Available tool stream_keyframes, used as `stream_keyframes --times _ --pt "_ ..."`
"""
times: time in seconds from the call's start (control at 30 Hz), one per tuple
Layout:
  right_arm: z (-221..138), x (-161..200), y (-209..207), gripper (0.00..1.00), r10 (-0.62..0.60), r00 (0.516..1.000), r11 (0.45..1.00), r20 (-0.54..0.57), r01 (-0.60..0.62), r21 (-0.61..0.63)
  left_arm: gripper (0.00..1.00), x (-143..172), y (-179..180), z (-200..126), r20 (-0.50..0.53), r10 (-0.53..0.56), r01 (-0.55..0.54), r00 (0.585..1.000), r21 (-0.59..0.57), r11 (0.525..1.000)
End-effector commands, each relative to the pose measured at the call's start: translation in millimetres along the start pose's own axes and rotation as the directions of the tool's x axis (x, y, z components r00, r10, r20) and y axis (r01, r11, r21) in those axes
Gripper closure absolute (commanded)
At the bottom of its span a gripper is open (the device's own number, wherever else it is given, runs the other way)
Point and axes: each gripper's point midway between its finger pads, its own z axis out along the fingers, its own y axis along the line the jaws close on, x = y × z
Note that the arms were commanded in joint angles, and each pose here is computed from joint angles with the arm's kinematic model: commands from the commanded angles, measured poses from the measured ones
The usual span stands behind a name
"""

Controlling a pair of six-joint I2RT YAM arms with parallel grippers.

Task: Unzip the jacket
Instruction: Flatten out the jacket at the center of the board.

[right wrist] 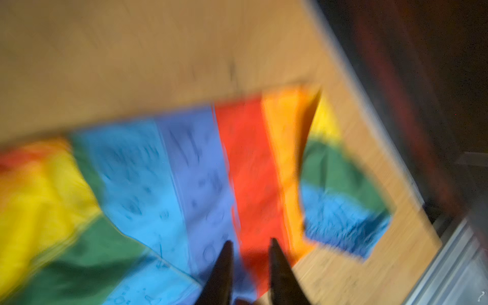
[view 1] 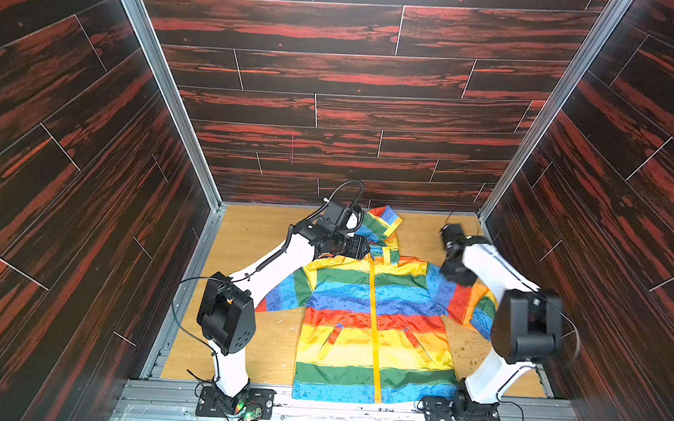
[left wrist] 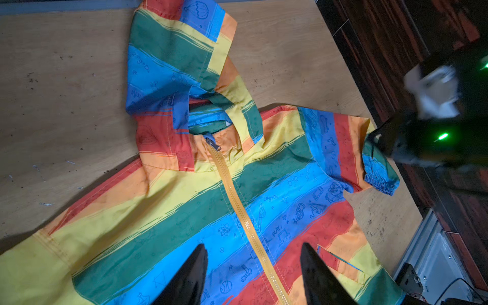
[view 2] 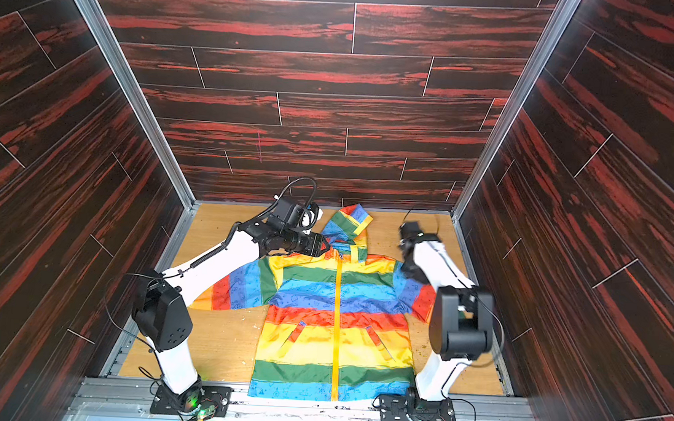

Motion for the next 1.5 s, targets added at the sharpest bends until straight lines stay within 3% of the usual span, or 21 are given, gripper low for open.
stream_keyframes --times 0.0,0.1,0.23,0.4,0.57,0.7,0.8,1.03,1.2,1.47 --pt "17.6 31.9 -51.5 0.56 0.109 0.991 0.969 -0.081 -0.087 0.232 0.42 -4.0 0.3 -8.8 0.002 0.023 -0.023 1.0 -0.018 1.0" --pt "17.3 39.6 -81.8 0.31 0.151 0.987 0.929 -0.053 -0.123 0.348 0.41 -5.3 -8.2 -9.9 0.004 0.056 -0.056 0.998 0.005 0.998" --pt "35.5 45.4 -81.1 0.24 0.17 0.981 0.939 -0.098 -0.131 0.318 0.37 11.4 -39.3 -8.7 -0.05 0.2 -0.199 0.979 0.019 0.98" --pt "55.9 49.1 -60.5 0.24 0.127 0.98 0.965 -0.155 -0.086 0.248 0.33 20.9 -81.6 -5.3 -0.038 0.276 -0.272 0.96 0.097 0.957" --pt "71.5 44.4 -56.4 0.26 0.126 0.977 0.976 -0.172 -0.091 0.196 0.3 21.1 -83.3 9.6 -0.006 0.291 -0.291 0.957 0.028 0.956" --pt "74.7 39.7 -56.2 0.28 0.119 0.978 0.982 -0.173 -0.09 0.167 0.15 1.1 -87.1 16.5 0.122 0.25 -0.253 0.96 0.005 0.968" --pt "79.2 42.1 -57.0 0.29 0.116 0.975 0.98 -0.191 -0.082 0.179 0.14 -11.4 -91.2 17.1 0.154 0.236 -0.239 0.96 0.003 0.971" --pt "87.8 45.8 -62.9 0.4 0.13 0.968 0.977 -0.212 -0.089 0.193 0.14 -7.4 -89.2 26.9 0.114 0.23 -0.232 0.966 -0.001 0.973" --pt "94.6 53.6 -62.4 0.39 0.128 0.961 0.979 -0.246 -0.083 0.188 0.14 -7.9 -89.1 31.4 0.1 0.225 -0.226 0.969 0.0 0.974" --pt "78.6 50.7 -79.4 0.43 0.187 0.963 0.965 -0.194 -0.144 0.218 0.16 -8.8 -89.8 34.4 0.088 0.22 -0.221 0.971 0.001 0.975"
